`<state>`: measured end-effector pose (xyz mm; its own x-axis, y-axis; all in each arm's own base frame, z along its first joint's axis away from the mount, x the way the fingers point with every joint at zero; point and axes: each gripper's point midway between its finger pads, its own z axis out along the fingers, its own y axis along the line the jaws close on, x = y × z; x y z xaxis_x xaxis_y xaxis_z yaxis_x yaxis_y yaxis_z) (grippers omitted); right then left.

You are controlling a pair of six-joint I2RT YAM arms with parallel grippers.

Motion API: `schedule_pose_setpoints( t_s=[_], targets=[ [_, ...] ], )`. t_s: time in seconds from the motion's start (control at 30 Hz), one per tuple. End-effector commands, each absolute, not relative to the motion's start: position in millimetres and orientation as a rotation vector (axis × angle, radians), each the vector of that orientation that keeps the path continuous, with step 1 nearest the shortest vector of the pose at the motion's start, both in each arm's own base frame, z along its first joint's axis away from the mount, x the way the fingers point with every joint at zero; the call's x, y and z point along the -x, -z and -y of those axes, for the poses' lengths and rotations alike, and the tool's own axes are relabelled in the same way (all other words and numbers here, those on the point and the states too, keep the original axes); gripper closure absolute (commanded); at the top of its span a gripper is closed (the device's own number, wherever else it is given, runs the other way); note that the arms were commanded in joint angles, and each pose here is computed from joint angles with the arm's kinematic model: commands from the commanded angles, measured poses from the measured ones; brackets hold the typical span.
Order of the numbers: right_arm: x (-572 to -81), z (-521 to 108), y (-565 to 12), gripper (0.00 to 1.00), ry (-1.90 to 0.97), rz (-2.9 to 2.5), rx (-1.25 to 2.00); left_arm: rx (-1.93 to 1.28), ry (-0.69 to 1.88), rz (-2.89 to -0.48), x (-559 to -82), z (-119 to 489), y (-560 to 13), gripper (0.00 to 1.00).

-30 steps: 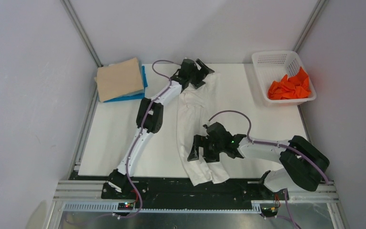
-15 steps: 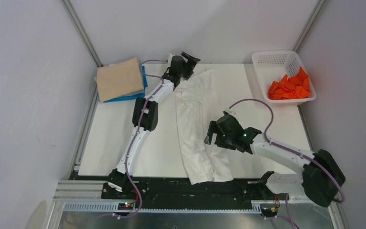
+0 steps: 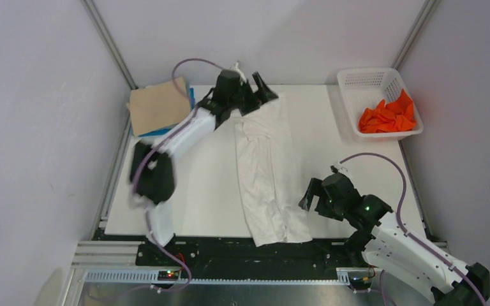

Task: Fold and stack the t-shirts
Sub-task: Rotate the tshirt 90 degrees, then grab the bottom of the folded rectangular tshirt with both arms

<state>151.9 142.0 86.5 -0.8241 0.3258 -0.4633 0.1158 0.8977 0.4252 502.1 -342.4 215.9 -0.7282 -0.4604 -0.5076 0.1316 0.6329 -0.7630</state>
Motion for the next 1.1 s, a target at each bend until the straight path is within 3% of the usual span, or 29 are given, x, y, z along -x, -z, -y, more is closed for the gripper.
schedule_pose_setpoints(
  t_s=[0.0, 0.03, 0.23, 0.43, 0.57, 0.67, 0.9, 1.07],
  targets=[
    [-123.3, -127.0, -68.0, 0.02, -0.495, -2.628, -0.348, 0.020, 0.883, -2.058, -358.5, 309.5, -272.6, 0.00],
    [-118.9, -128.6, -65.5, 0.02, -0.514, -2.646, -0.343, -0.020, 0.830, -2.153, -320.9, 309.7, -225.7, 0.00],
    [-99.6, -137.5, -59.7, 0.10, -0.620, -2.716, -0.335, -0.151, 0.825, -2.280, -164.4, 288.1, -147.8, 0.00],
    [-91.1, -139.9, -53.4, 0.15, -0.640, -2.761, -0.321, -0.244, 0.929, -2.416, -67.8, 283.9, -101.1, 0.04],
    [-86.6, -148.0, -50.5, 0.16, -0.703, -2.782, -0.329, -0.327, 0.887, -2.490, -43.6, 297.3, -84.5, 0.17],
    [-86.5, -149.7, -47.6, 0.17, -0.716, -2.780, -0.334, -0.368, 0.847, -2.545, -34.1, 306.4, -73.2, 0.21],
    [-85.8, -154.2, -43.6, 0.19, -0.739, -2.791, -0.313, -0.315, 0.698, -2.560, -47.1, 315.6, -51.6, 0.31],
    [-79.6, -151.2, -39.5, 0.21, -0.716, -2.823, -0.288, -0.285, 0.594, -2.575, -56.1, 315.3, -36.1, 0.43]
  ],
)
